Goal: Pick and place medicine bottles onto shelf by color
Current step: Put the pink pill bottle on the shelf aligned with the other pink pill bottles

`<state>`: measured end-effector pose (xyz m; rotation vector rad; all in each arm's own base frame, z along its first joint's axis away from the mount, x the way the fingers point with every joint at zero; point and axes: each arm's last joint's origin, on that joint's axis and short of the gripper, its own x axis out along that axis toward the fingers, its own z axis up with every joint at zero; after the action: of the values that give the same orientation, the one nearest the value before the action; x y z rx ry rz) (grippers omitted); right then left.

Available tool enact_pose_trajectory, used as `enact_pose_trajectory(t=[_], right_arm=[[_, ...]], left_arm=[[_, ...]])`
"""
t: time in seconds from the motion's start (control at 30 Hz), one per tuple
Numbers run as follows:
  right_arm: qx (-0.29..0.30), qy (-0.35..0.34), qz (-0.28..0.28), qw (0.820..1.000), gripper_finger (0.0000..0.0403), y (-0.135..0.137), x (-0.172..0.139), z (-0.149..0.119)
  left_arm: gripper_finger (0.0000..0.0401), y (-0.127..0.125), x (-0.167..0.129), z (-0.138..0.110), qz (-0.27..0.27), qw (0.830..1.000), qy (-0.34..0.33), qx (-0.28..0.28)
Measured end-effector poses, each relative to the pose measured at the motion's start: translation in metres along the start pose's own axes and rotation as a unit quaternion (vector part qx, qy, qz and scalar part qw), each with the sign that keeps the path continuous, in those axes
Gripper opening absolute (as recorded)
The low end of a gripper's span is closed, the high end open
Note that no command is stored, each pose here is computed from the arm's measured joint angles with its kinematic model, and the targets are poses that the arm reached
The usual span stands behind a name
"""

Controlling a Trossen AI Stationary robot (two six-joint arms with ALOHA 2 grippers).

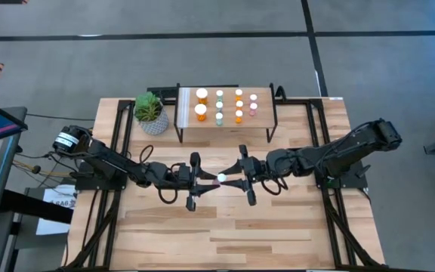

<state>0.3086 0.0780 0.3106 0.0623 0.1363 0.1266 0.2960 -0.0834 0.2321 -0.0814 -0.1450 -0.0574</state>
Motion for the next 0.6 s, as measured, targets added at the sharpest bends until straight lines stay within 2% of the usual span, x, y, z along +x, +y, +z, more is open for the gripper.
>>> enact_pose_trajectory(t=[0.27,0.4,0.6], right_arm=[[-0.003,0.000,0.000,1.000,0.0129,0.000,-0.004,0.002],[-0.002,-0.012,-0.003,1.000,0.0134,-0.003,-0.014,0.012],[-0.003,0.005,-0.019,1.000,0.0131,-0.013,-0.033,0.021]], left_arm=[[0.0103,0.000,0.000,0.001,0.000,1.000,-0.001,-0.010],[0.0145,0.001,0.000,-0.001,0.010,1.000,0.007,-0.009],[0.0214,0.004,-0.004,0.003,0.059,0.998,0.026,0.005]])
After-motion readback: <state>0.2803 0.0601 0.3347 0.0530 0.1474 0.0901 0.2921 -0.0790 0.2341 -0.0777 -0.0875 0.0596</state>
